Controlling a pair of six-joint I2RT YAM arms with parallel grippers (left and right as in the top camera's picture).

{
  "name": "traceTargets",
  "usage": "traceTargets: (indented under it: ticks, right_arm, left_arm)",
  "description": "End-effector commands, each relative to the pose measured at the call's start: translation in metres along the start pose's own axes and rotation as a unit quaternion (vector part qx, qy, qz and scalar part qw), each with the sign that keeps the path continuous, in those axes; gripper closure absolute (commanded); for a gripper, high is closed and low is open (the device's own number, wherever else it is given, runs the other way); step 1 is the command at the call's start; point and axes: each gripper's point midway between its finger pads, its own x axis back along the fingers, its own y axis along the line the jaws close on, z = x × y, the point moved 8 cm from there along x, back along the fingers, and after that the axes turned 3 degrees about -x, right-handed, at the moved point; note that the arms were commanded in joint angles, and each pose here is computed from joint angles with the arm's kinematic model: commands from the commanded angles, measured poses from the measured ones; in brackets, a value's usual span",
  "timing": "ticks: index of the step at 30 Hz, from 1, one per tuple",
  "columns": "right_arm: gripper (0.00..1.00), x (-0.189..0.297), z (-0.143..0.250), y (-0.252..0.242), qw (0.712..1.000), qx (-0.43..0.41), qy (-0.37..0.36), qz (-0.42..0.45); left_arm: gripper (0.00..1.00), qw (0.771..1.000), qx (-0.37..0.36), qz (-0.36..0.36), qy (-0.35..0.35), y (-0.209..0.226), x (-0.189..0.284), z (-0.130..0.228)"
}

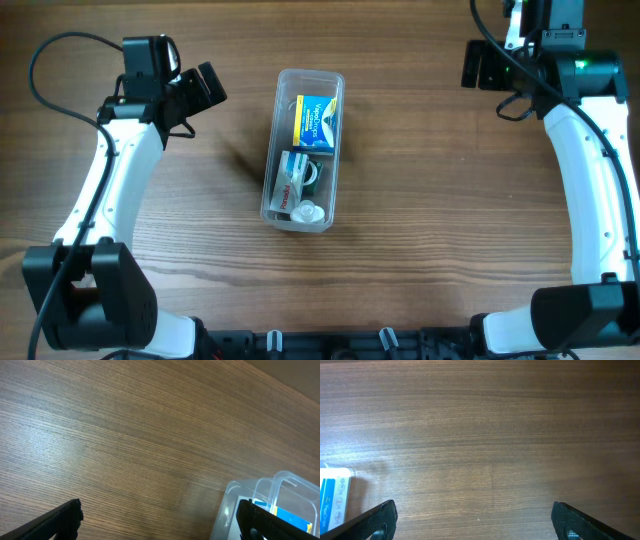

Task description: Pack container

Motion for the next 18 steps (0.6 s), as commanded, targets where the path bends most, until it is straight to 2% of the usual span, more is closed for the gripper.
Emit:
traceTargets:
  ticks: [1, 7, 10, 14, 16, 18]
  right_arm:
    - [0.00, 0.006, -0.004, -0.001, 1.000, -0.011, -0.013, 0.002]
    - [0.00, 0.007, -0.004, -0.001, 1.000, -0.011, -0.013, 0.002]
    - [0.00, 0.027, -0.006, -0.004, 0.999, -0.015, -0.037, -0.001]
    - [0.00, 0.098, -0.005, -0.011, 0.992, -0.023, -0.122, -0.014]
    - [0.00, 0.158, 0.006, -0.018, 0.980, -0.030, -0.193, -0.029]
    - [0.00, 0.196, 0.018, -0.024, 0.970, -0.035, -0.239, -0.038]
  left_arm:
    - [0.00, 1.000, 0.000, 0.010, -0.018, -0.003, 0.012, -0.008]
    - [0.00, 1.000, 0.000, 0.010, -0.018, -0.003, 0.012, -0.008]
    - [0.00, 1.000, 0.000, 0.010, -0.018, -0.003, 0.012, -0.008]
    - [0.00, 1.000, 0.000, 0.010, -0.018, -0.003, 0.012, -0.008]
    - [0.00, 1.000, 0.000, 0.010, -0.018, -0.003, 0.012, -0.008]
    - [0.00, 1.000, 0.000, 0.010, -0.018, -0.003, 0.012, -0.009]
